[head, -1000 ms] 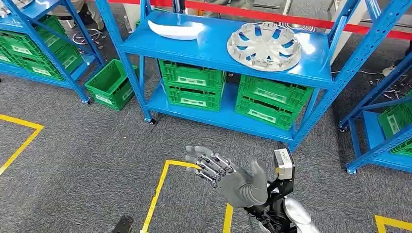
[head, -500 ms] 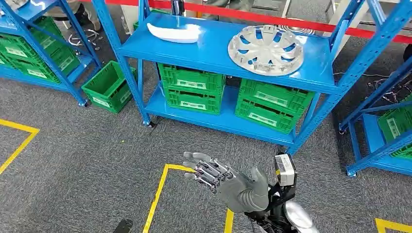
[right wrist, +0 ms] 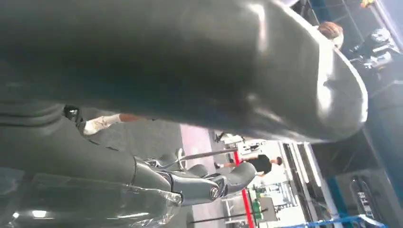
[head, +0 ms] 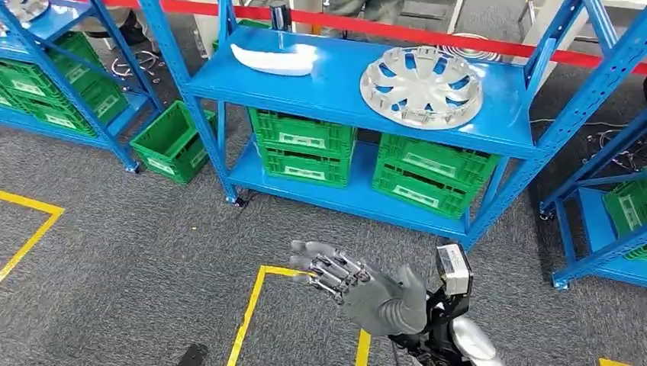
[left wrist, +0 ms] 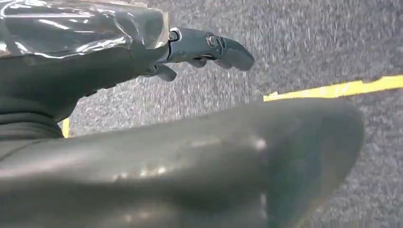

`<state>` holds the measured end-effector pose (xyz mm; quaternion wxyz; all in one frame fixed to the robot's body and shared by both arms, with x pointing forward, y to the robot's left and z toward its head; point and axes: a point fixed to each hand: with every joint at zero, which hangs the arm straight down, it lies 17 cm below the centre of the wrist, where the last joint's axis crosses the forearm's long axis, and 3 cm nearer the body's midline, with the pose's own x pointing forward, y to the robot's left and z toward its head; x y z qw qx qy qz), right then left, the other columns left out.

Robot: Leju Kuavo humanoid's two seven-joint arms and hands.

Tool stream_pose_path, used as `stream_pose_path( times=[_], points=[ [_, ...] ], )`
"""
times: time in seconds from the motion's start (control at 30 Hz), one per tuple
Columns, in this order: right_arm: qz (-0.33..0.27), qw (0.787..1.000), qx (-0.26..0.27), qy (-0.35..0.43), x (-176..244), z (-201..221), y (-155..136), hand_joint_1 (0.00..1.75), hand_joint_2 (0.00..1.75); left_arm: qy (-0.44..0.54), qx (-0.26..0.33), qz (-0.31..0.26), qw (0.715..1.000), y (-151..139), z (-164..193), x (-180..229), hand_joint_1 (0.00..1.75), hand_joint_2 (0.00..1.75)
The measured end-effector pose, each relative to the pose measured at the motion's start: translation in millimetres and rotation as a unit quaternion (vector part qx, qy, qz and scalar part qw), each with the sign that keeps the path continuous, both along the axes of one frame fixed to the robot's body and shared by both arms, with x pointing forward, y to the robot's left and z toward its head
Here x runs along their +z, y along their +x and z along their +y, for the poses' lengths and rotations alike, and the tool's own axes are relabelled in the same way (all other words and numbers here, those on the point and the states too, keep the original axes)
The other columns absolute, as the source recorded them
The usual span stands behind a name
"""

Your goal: Take the parts from the cabinet and place them on the table.

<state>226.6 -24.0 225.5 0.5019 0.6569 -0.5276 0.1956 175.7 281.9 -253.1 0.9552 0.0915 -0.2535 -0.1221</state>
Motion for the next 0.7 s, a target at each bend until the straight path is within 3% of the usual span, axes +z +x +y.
stream_pose_path(
  times=[0.7],
  points=[
    [0.000,1.000,0.009,0.013,4,10,2,0.00,0.00,0.002,0.013,0.003,1.000,0,6,-1,0.00,0.00]
  ],
)
